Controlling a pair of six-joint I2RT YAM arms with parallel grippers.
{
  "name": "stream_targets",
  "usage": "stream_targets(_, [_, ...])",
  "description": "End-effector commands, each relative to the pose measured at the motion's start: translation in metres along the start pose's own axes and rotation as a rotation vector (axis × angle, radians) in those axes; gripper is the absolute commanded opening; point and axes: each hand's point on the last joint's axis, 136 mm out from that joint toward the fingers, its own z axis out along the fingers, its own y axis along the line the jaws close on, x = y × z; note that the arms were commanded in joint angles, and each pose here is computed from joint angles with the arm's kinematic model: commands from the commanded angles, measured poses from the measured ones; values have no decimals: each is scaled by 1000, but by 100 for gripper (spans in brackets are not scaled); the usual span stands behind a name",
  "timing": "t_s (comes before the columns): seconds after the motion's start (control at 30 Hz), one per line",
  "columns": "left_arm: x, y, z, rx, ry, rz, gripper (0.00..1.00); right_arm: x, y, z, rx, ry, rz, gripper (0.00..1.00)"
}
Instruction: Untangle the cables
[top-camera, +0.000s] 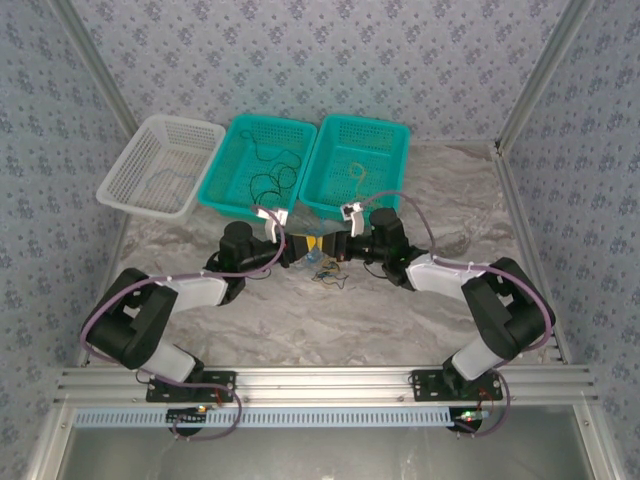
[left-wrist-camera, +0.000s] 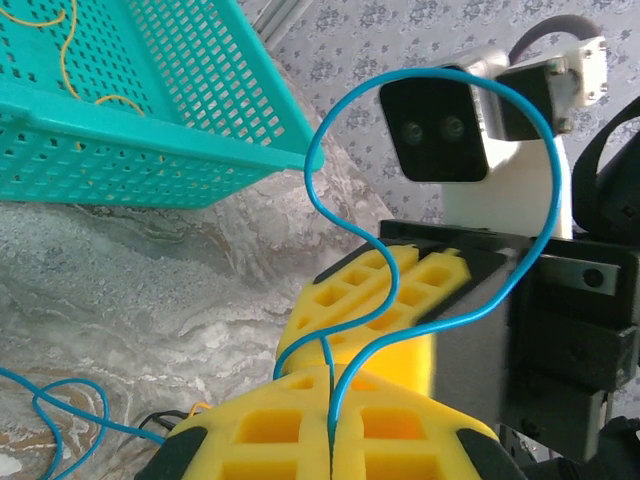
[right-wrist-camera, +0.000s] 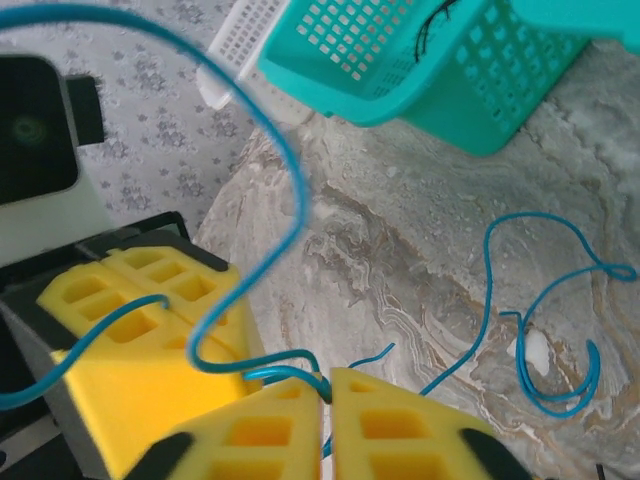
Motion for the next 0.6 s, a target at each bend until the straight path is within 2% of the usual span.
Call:
stream_targets(0.0, [-11, -9, 3, 42, -21, 25, 0, -8, 8, -4, -9, -28, -54, 0])
stream_targets(0.2, [-12, -5, 1, 12, -24, 26, 0, -4, -2, -16, 60, -21, -63, 0])
stream_targets(0.3, [-13, 3, -2, -27, -37, 18, 15, -2, -15, -24, 145, -17, -66, 0])
stream_targets(0.4, [-11, 4, -3, -31, -35, 18, 20, -2, -20, -30, 174, -21, -77, 0])
stream_targets(0.47, [-9, 2, -2, -15, -21, 20, 16, -3, -20, -32, 180, -26, -84, 0])
stream_targets(0.57, [-8, -2, -1, 7, -7, 20, 0, -4, -22, -35, 206, -30, -96, 0])
